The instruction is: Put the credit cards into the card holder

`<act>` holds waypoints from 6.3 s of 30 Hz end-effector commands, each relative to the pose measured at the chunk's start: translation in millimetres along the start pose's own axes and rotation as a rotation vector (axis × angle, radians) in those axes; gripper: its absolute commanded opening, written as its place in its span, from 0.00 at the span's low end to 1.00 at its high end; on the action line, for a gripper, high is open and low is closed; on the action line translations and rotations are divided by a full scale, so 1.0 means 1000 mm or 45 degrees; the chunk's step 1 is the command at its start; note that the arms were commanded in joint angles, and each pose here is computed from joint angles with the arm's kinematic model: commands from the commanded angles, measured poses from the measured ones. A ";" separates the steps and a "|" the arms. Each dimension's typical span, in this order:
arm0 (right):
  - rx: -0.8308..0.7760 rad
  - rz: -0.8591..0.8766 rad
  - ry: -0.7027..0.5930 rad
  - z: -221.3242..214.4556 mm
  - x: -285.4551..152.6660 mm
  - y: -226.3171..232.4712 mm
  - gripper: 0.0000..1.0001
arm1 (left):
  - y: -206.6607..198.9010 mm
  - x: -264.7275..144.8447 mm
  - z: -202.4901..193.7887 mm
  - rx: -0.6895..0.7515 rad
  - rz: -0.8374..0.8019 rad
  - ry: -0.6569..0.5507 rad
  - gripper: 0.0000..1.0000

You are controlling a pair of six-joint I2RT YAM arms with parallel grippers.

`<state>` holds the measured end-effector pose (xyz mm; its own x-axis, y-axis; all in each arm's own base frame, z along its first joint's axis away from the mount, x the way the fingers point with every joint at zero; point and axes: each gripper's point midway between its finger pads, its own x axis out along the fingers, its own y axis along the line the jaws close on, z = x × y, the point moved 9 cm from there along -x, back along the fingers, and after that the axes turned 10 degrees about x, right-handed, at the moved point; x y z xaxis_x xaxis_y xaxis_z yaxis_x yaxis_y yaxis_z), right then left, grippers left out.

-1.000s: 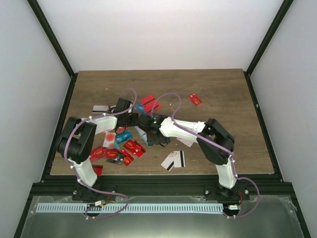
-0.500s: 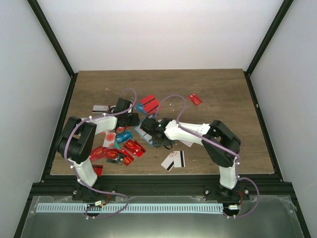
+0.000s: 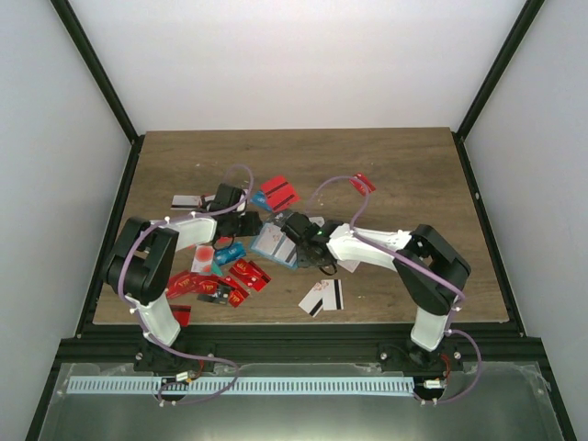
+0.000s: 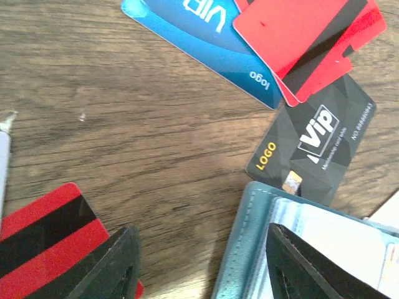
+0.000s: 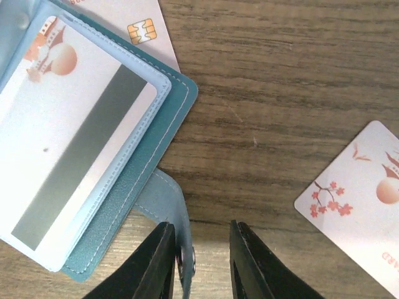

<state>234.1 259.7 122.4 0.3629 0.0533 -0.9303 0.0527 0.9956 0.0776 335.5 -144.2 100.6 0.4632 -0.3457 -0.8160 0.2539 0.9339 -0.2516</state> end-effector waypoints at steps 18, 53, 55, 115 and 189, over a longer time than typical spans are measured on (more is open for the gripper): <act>-0.032 0.267 -0.044 0.021 0.006 -0.015 0.01 | -0.016 0.010 -0.037 0.003 -0.319 0.097 0.58; -0.014 0.259 -0.018 0.022 0.015 -0.017 0.01 | -0.101 -0.037 -0.013 0.079 -0.737 -0.042 0.57; -0.008 0.256 -0.019 0.022 0.016 -0.019 0.01 | -0.108 -0.039 -0.010 0.087 -0.758 -0.049 0.56; 0.082 0.583 0.116 0.032 0.016 0.006 0.10 | -0.100 -0.048 -0.035 0.107 -0.374 -0.082 0.36; 0.095 0.659 0.150 0.051 0.025 0.013 0.31 | -0.099 -0.017 -0.051 0.299 -0.220 0.128 0.13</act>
<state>282.0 271.4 120.7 0.2261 0.5355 -0.8137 -0.0446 0.8402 0.5405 265.6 -225.1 109.6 0.3342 -0.4637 -0.8206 0.5030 0.8240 -0.2608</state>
